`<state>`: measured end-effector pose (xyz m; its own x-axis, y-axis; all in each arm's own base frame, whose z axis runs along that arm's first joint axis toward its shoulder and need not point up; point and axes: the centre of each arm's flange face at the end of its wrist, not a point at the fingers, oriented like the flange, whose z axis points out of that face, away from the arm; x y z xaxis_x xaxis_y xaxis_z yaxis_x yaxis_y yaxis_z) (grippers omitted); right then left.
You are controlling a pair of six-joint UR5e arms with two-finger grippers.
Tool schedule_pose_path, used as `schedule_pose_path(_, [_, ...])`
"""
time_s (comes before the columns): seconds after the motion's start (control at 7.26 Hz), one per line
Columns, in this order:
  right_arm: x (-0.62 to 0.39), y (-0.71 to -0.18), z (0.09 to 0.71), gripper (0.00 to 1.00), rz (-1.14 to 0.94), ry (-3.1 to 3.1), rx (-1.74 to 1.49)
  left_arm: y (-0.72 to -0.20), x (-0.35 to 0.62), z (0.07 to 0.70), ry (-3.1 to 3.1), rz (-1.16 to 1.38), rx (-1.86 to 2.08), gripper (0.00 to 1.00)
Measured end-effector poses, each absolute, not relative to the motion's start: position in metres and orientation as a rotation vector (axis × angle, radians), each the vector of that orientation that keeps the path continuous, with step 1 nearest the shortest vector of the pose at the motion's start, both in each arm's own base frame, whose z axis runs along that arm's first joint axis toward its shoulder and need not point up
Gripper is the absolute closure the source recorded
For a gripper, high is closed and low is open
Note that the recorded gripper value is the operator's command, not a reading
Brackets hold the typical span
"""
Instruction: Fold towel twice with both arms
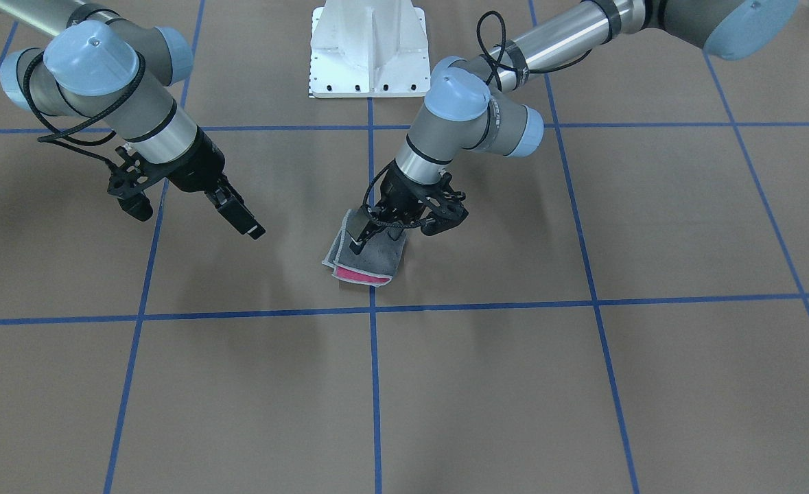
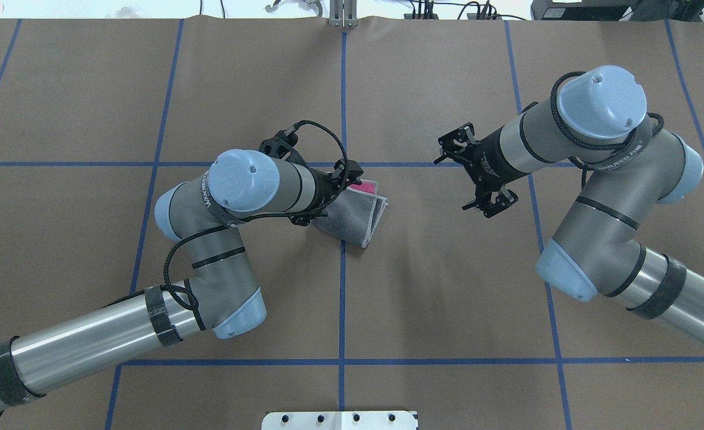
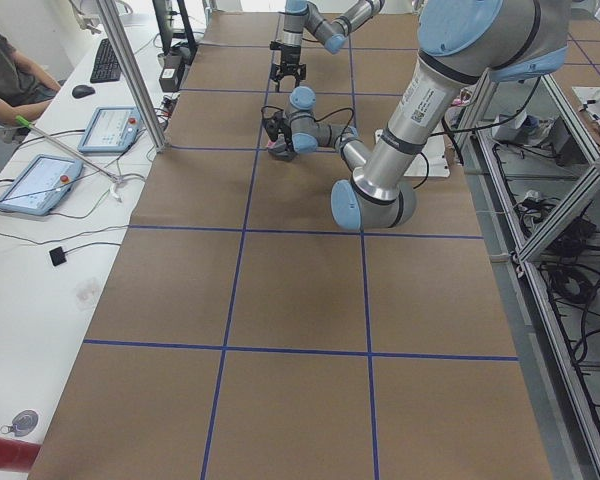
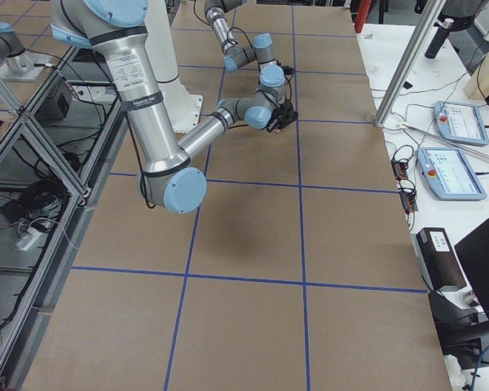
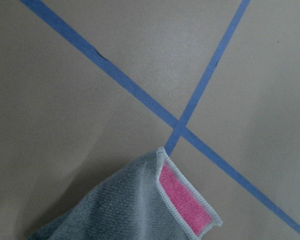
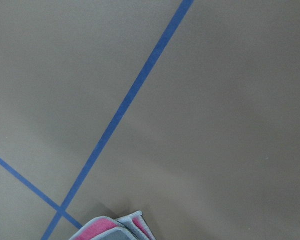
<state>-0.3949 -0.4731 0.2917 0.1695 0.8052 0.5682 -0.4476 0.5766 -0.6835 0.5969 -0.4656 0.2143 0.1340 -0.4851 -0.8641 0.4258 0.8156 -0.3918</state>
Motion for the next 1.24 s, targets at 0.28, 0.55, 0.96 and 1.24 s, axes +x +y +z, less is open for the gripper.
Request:
schedule_pose_path(0.28, [-0.395,-0.473,0.291,0.00,0.925,-1.068,-0.402,-0.466,0.599,0.218,1.266,-0.663,-0.057,0.00])
schedule_pose_path(0.55, [-0.395,-0.473,0.290,0.00,0.925,-1.070,-0.403,-0.466,0.600,0.223,1.257,-0.665,-0.058,0.00])
schedule_pose_path(0.96, [-0.394,-0.473,0.289,0.00,0.929,-1.072,-0.405,-0.465,0.600,0.230,1.247,-0.667,-0.059,0.00])
schedule_pose_path(1.24, [-0.394,-0.473,0.289,0.00,0.929,-1.072,-0.406,-0.465,0.600,0.231,1.246,-0.666,-0.060,0.00])
